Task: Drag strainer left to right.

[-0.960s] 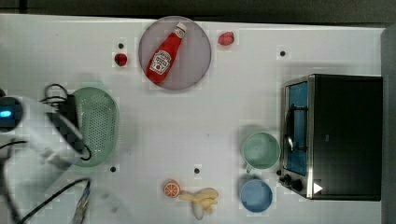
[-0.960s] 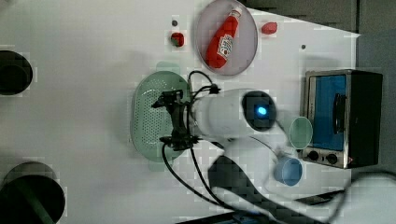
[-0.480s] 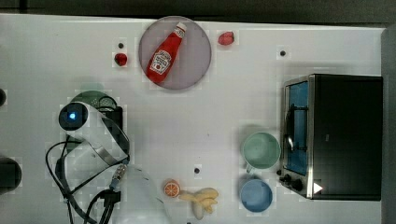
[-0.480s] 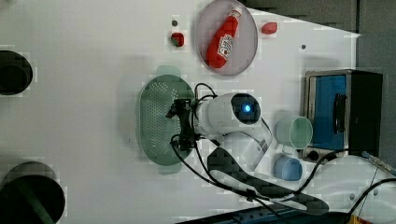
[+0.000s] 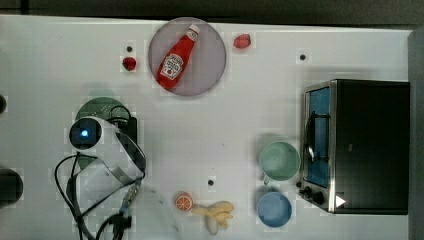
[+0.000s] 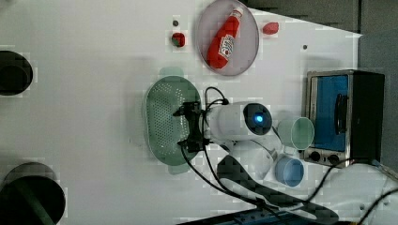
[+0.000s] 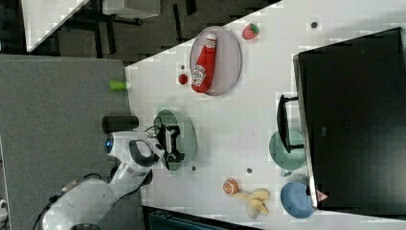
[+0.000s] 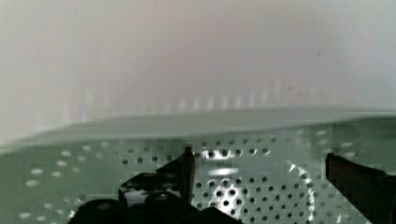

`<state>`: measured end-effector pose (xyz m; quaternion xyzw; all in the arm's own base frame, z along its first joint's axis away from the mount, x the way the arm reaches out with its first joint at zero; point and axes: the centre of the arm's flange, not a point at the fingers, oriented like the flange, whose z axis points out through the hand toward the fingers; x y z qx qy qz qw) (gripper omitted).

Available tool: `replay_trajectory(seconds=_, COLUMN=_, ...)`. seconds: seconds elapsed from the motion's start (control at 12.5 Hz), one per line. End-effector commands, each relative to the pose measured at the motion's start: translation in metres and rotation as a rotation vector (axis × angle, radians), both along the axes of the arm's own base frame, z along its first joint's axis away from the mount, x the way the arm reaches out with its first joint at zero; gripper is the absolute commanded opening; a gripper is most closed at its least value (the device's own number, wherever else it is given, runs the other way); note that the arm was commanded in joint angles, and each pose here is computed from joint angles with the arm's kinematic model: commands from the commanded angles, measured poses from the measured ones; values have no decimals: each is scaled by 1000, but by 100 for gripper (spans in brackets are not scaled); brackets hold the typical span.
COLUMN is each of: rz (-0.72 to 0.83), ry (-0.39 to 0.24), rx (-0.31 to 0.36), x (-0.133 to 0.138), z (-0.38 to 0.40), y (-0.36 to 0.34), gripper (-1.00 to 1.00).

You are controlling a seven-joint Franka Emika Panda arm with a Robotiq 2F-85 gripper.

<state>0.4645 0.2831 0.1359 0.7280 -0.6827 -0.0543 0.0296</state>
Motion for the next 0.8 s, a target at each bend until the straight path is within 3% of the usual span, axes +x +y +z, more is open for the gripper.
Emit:
replay_trajectory(seconds=0.08, rz=-81, ry=-51, rx=-12, x=13, z=26, y=-38, gripper=100)
replay_trajectory(seconds=0.32, rz=-89, ry=-38, rx=-32, x=6, z=25, y=-71, gripper=100)
replay_trajectory(seconds=0.8, rz=-67, ry=-70, rx=-31, x=13, z=17, y=-144, gripper=100)
